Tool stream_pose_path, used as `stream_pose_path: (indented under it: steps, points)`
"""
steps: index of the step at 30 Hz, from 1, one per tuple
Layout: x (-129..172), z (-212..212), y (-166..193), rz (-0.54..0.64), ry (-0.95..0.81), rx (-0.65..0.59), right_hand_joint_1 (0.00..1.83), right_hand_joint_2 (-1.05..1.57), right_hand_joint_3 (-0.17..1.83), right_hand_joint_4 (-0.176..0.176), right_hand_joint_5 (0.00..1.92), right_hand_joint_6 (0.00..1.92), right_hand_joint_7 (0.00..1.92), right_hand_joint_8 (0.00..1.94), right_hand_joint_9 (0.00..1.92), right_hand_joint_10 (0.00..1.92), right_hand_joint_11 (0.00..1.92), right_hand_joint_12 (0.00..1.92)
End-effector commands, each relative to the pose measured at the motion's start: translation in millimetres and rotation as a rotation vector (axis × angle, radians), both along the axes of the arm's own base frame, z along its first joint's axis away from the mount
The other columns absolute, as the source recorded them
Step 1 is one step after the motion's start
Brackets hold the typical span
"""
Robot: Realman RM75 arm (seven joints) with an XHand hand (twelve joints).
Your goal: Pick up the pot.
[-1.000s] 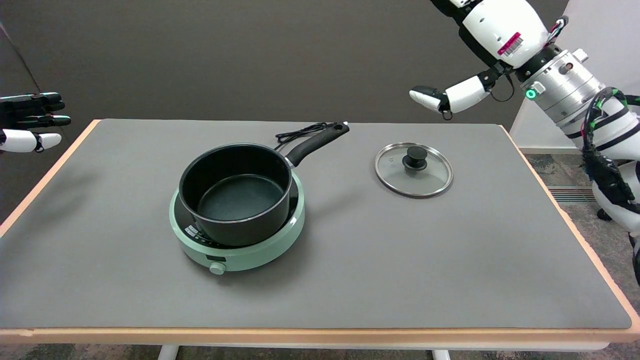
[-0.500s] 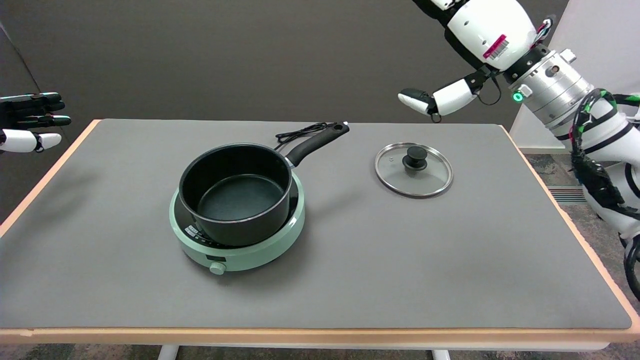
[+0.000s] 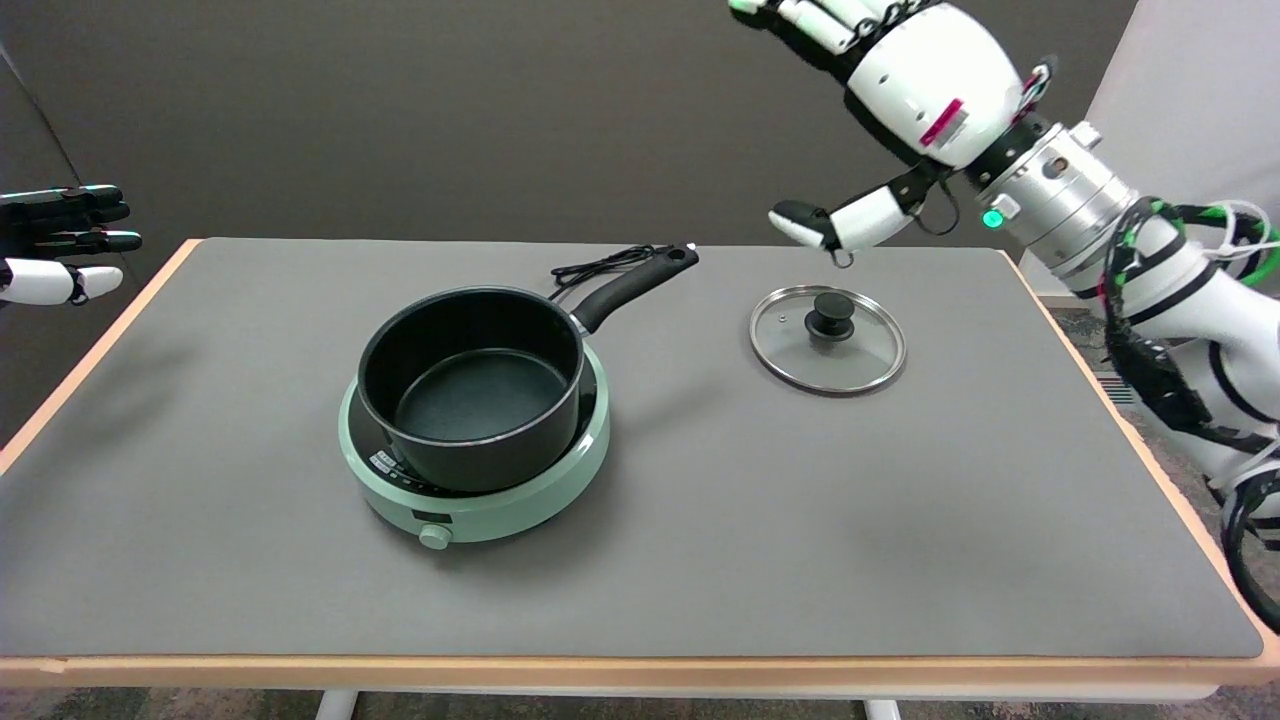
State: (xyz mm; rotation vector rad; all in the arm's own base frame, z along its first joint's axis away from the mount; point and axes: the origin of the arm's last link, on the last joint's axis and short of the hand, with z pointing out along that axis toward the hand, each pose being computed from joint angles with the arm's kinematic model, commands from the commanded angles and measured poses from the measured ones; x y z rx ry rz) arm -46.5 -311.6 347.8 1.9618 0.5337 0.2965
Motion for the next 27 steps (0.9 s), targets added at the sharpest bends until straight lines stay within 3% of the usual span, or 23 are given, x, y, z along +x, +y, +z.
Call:
stream_pose_path:
  steps: [1,12,27]
  points:
    - [-30,-37,-9,-0.03,0.081,0.022,0.83,0.37,0.89,0.003,0.17,0.2,0.09,0.18,0.0,0.13,0.02,0.44]
    - [-44,-56,-31,-0.075,0.123,0.037,0.82,0.37,0.92,0.005,0.19,0.15,0.12,0.15,0.01,0.18,0.04,0.45]
    - [-43,-55,-36,-0.067,0.142,0.017,0.83,0.37,0.92,0.009,0.19,0.15,0.12,0.15,0.02,0.18,0.05,0.46]
